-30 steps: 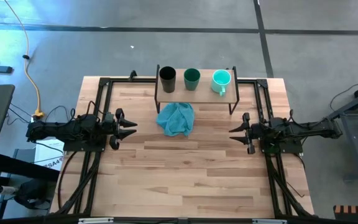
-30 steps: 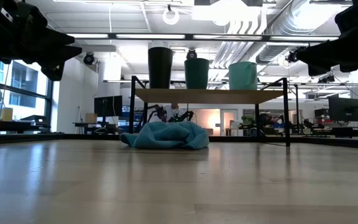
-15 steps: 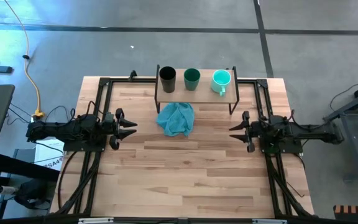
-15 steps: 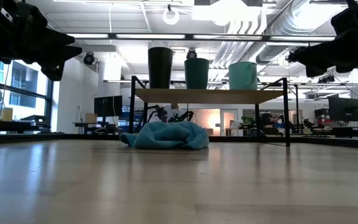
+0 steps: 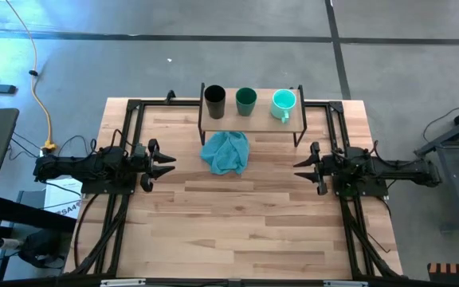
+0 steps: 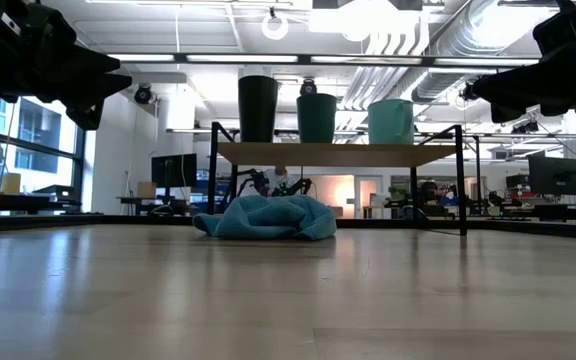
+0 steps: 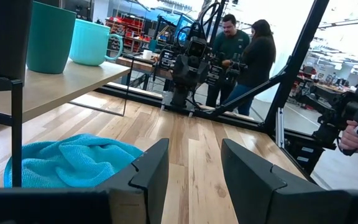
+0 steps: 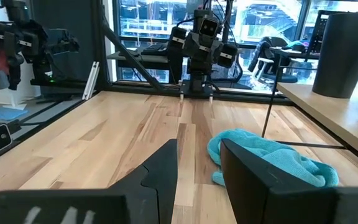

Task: Stack small to large cups/mugs on shelf
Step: Return to Home Position

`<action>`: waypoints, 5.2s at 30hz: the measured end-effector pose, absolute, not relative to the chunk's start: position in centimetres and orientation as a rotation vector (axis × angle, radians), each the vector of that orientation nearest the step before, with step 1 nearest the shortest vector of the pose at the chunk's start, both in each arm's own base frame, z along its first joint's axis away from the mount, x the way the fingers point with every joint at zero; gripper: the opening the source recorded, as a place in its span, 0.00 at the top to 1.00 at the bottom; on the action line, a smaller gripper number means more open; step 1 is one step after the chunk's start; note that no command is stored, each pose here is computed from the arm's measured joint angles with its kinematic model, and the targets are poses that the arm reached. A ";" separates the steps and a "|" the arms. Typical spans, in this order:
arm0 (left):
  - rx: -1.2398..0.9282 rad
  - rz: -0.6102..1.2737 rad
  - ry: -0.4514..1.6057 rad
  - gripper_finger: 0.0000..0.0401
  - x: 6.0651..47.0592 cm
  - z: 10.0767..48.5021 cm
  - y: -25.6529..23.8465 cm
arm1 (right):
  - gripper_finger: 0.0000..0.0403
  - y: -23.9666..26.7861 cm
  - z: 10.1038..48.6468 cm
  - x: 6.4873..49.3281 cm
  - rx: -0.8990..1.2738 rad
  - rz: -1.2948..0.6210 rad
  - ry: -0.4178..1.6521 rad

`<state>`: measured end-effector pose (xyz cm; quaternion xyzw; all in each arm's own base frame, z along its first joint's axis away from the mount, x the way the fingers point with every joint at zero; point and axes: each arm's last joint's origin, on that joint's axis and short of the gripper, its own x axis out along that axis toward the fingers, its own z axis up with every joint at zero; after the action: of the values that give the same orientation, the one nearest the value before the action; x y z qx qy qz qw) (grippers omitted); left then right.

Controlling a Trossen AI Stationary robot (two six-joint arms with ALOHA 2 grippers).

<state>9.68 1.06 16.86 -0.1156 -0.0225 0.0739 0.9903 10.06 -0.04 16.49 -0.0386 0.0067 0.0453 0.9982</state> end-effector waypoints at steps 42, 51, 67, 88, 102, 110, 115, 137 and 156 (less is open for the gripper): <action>0.056 0.156 -0.023 0.66 9.7 16.9 1.1 | 0.72 -0.3 16.4 10.1 -0.104 0.013 0.029; 0.048 0.156 -0.024 0.66 9.7 16.9 1.1 | 0.72 -0.3 16.4 10.1 -0.104 0.013 0.029; 0.047 0.156 -0.024 0.66 9.7 16.9 1.1 | 0.72 -0.3 16.4 10.1 -0.104 0.013 0.029; 0.047 0.155 -0.024 0.66 9.7 16.9 1.1 | 0.72 -0.3 16.4 10.1 -0.104 0.013 0.030; 0.047 0.155 -0.024 0.66 9.7 16.9 1.1 | 0.72 -0.3 16.4 10.1 -0.104 0.013 0.029; 0.047 0.155 -0.024 0.66 9.7 16.9 1.1 | 0.72 -0.3 16.4 10.1 -0.104 0.014 0.029; 0.047 0.155 -0.024 0.66 9.7 16.9 1.1 | 0.72 -0.3 16.4 10.1 -0.104 0.013 0.030; 0.047 0.155 -0.024 0.66 9.7 16.9 1.1 | 0.72 -0.3 16.4 10.1 -0.104 0.013 0.030; 0.047 0.155 -0.024 0.66 9.7 16.9 1.1 | 0.72 -0.3 16.4 10.1 -0.104 0.014 0.030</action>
<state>9.68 1.07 16.86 0.0236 -0.0120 0.0775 0.9966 10.07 -0.27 16.36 -0.0518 0.0148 0.0069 0.9985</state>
